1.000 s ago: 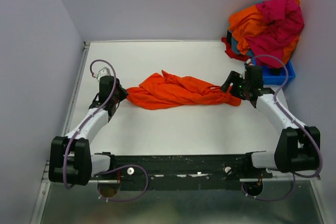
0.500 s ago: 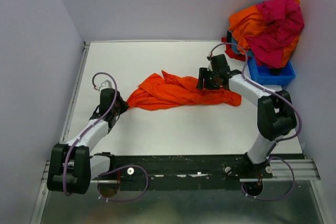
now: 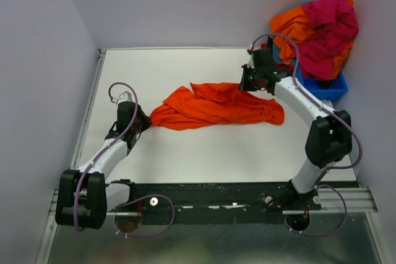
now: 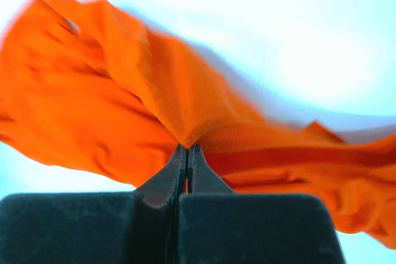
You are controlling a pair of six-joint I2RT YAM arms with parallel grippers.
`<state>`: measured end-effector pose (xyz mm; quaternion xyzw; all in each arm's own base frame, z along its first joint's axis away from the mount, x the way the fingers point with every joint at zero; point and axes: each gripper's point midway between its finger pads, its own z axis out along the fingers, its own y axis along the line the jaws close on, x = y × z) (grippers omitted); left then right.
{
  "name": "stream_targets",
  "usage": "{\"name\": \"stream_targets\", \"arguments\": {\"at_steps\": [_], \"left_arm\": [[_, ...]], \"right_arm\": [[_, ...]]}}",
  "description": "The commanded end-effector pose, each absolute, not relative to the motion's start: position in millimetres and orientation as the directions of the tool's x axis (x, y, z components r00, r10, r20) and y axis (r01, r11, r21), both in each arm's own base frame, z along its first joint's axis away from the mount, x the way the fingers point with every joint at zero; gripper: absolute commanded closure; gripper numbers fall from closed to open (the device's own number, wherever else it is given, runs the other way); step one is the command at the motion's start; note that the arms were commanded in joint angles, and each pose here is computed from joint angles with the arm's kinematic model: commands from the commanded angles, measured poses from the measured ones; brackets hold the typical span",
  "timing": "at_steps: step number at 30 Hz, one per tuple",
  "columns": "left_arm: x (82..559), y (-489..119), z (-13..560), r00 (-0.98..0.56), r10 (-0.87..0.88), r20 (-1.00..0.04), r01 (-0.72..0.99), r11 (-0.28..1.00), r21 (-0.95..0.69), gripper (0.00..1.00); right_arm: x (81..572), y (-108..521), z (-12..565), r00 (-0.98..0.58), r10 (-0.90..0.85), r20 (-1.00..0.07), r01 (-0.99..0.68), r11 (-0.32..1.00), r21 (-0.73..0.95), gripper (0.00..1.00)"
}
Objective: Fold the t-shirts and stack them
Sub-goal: Flatten out the tshirt
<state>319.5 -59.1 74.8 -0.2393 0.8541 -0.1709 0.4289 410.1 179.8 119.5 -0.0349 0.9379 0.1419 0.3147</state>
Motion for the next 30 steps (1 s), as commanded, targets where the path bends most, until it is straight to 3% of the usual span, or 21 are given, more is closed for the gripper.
{"name": "stream_targets", "arguments": {"at_steps": [1, 6, 11, 16, 21, 26, 30], "left_arm": [[331.7, -55.8, 102.8, -0.467, -0.548, -0.694, -0.238, 0.834, -0.498, 1.00], [325.1, -44.8, 106.3, -0.431, -0.555, -0.711, -0.277, 0.832, -0.481, 1.00], [317.0, -31.1, 125.3, -0.349, -0.573, -0.742, -0.313, 0.817, -0.483, 1.00], [302.7, -26.6, 180.4, -0.232, -0.595, -0.769, -0.263, 0.800, -0.540, 1.00], [275.4, -5.4, 261.7, -0.043, -0.590, -0.806, -0.244, 0.789, -0.564, 1.00], [280.5, 11.3, 301.3, -0.004, -0.572, -0.820, -0.319, 0.778, -0.541, 1.00], [300.9, 13.1, 300.1, -0.032, -0.581, -0.813, -0.353, 0.768, -0.534, 1.00]], "right_arm": [[428.7, 156.1, 241.4, -0.646, 0.112, -0.755, -0.143, 0.954, 0.263, 0.99], [406.1, 133.2, 300.0, -0.553, 0.184, -0.813, -0.111, 0.950, 0.291, 0.99], [366.8, 110.7, 312.7, -0.490, 0.272, -0.828, -0.068, 0.935, 0.347, 0.99], [321.4, 111.7, 333.2, -0.449, 0.284, -0.847, -0.151, 0.910, 0.385, 0.99], [286.7, 94.7, 402.7, -0.295, 0.308, -0.904, -0.181, 0.911, 0.370, 0.99], [294.5, 55.7, 478.9, -0.137, 0.306, -0.942, -0.031, 0.949, 0.313, 0.99], [338.3, 56.4, 466.5, -0.206, 0.314, -0.927, 0.004, 0.947, 0.320, 0.99]]}}
